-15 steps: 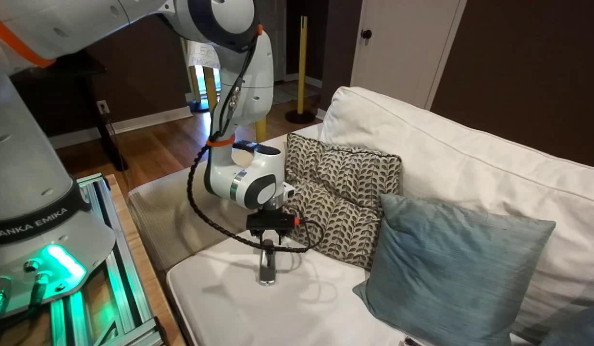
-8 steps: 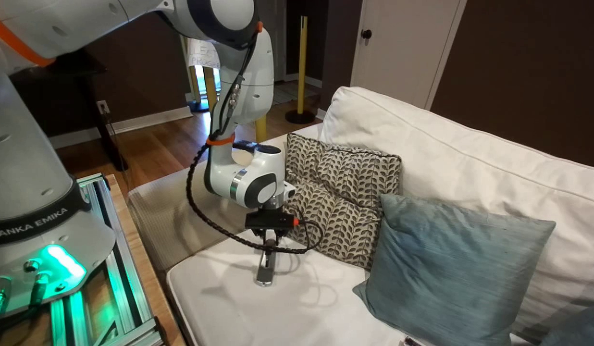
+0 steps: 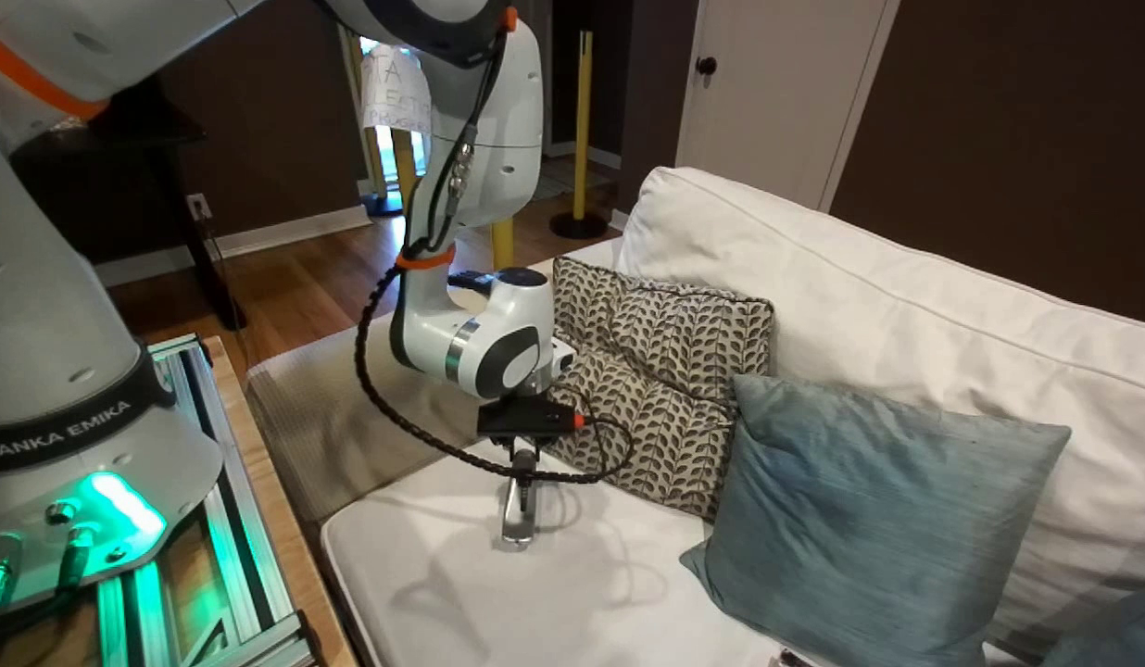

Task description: Flip the remote control over

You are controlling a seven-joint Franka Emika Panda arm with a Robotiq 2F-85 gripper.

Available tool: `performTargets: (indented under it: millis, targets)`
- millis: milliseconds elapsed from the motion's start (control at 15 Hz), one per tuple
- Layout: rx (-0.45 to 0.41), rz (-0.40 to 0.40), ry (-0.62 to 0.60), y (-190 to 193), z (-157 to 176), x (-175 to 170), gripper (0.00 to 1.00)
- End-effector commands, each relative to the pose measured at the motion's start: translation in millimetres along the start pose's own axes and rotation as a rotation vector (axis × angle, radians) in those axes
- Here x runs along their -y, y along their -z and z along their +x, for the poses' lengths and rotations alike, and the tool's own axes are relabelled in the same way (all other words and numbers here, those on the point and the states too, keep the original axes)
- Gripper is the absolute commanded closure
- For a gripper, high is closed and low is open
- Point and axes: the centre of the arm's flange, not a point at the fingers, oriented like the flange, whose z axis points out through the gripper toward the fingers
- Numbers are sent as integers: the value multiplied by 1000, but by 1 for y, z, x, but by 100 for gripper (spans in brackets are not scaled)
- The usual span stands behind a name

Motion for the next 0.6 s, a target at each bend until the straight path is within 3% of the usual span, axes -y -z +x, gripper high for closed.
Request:
performTargets:
  millis: [0,533]
  targets:
    - [-103,2,75,39,-23,2,85]
    - [-307,87,229,58,-54,13,85]
